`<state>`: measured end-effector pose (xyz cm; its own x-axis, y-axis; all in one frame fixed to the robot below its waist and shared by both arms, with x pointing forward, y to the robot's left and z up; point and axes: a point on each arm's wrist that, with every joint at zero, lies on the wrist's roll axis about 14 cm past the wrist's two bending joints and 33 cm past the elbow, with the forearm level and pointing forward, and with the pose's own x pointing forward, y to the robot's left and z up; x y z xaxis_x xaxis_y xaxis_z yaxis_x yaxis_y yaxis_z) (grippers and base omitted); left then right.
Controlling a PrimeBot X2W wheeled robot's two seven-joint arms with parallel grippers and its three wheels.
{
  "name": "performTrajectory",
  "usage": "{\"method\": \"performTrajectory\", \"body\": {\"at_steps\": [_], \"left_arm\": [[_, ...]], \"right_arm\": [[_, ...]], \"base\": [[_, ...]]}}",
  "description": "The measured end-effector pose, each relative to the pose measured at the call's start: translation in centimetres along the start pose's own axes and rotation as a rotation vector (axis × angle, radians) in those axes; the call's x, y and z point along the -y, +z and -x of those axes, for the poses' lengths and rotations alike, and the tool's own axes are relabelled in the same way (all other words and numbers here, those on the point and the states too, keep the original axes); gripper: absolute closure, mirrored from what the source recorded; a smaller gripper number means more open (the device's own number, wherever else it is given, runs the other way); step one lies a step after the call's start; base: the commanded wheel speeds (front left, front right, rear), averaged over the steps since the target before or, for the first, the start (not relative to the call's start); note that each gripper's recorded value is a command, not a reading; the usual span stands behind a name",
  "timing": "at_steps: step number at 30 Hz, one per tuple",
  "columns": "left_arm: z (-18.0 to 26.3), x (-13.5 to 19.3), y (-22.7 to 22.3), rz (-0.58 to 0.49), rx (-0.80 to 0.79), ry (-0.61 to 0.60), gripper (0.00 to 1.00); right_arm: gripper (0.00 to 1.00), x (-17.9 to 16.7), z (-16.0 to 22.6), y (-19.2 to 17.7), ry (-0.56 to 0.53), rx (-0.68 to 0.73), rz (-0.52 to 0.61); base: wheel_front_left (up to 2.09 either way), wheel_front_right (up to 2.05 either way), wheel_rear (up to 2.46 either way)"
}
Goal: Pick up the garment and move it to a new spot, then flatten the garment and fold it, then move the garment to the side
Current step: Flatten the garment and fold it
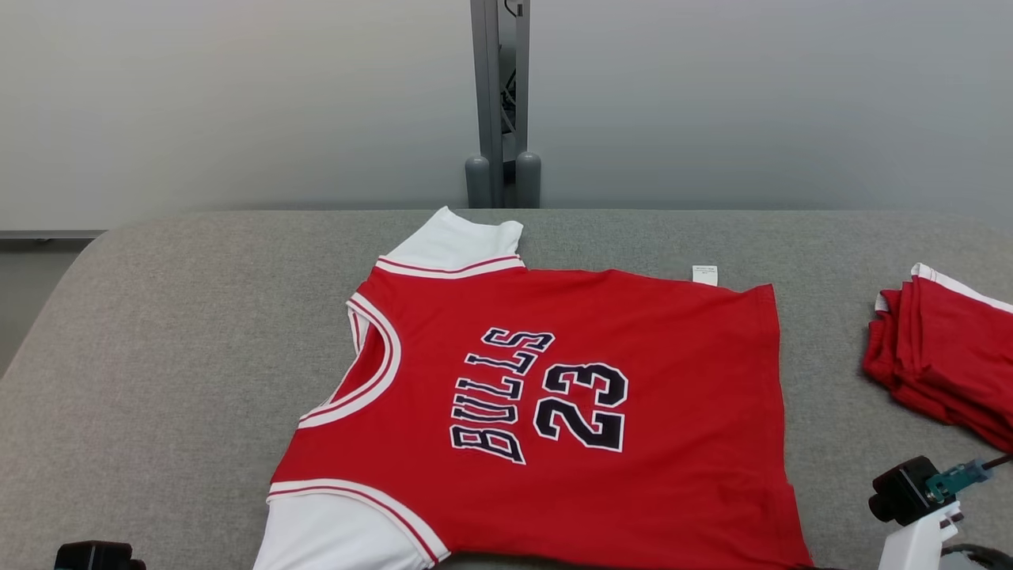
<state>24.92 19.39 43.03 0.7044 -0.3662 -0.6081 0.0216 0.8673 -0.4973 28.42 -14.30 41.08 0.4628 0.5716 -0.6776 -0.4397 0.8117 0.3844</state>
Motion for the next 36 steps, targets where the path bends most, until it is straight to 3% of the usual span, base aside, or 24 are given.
{"method": "performTrajectory", "body": {"at_steps": [14,23,36], "left_arm": [[2.3,1.1,-3.2,0.013,-0.225,-0.065,1.00],[1.6,1.9,-2.3,0.031,-0.220,-0.100,1.00],[0.0,3.6,2.4,0.073,-0.115,-0.177,1.00]], "right_arm": [[1.00,-1.9,1.6,-3.5,0.083,-0.175,-0.138],[1.00,-2.2,1.0,-1.5,0.078,-0.092,-0.148],[1.00,-2.1,0.6,2.0,0.064,0.044,-0.211]], "base": [[0.00,0.00,0.00],[0.00,0.00,0.00],[0.00,0.00,0.00]]}}
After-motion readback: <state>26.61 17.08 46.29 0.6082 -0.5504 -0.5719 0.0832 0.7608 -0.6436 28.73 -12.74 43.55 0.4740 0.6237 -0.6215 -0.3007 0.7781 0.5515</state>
